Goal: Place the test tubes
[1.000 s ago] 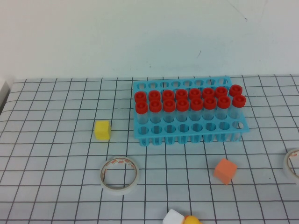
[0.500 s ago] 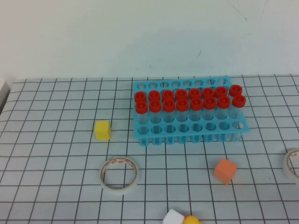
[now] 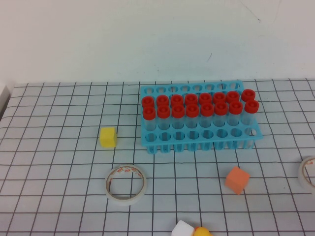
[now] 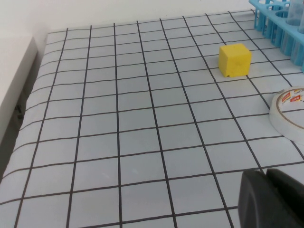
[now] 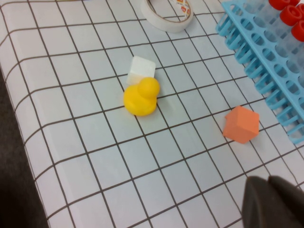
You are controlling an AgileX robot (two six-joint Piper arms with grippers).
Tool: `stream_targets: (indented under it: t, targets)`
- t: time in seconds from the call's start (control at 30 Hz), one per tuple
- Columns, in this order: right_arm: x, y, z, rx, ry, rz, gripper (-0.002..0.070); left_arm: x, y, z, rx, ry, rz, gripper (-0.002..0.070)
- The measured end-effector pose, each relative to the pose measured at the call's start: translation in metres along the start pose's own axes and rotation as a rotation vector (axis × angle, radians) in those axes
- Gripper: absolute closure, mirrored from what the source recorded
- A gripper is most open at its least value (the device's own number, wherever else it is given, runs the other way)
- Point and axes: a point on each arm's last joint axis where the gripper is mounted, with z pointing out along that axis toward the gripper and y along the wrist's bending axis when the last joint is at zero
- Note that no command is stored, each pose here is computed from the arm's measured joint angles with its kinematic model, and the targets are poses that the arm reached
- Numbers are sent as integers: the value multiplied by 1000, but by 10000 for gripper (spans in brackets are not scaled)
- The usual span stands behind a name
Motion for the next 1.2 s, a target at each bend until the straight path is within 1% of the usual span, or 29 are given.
stream_targets:
  t: [0.13, 0.27, 0.37, 0.47, 0.6, 0.7, 0.73, 0.8, 0.93, 1.0, 1.1, 1.2]
  targets:
    - [0, 0, 0, 0, -1, 3, 678, 0, 0, 0, 0, 0, 0, 675]
    - [0, -1, -1, 28, -46, 63, 678, 0, 0, 0, 0, 2, 2, 675]
    - [-5, 0, 6, 83, -153, 88, 678, 0, 0, 0, 0, 2, 3, 675]
    - [-3, 1, 19, 154, -232, 101, 678, 0, 0, 0, 1, 2, 1, 675]
    - [17, 2, 40, 277, -250, 152, 678, 0, 0, 0, 1, 2, 1, 675]
    - [33, -1, 48, 394, -262, 236, 678, 0, 0, 0, 1, 2, 1, 675]
    - [44, -3, 50, 473, -251, 292, 678, 0, 0, 0, 1, 2, 1, 675]
    - [57, -4, 49, 575, -223, 344, 678, 0, 0, 0, 1, 2, 1, 675]
    - [80, -4, 42, 777, -163, 425, 678, 0, 0, 0, 1, 2, 1, 676]
    - [87, -1, 37, 872, -163, 444, 678, 0, 0, 0, 1, 2, 1, 676]
    - [91, 1, 33, 953, -176, 448, 678, 0, 0, 0, 1, 2, 1, 676]
    - [88, 2, 29, 983, -207, 430, 678, 0, 0, 0, 1, 2, 1, 676]
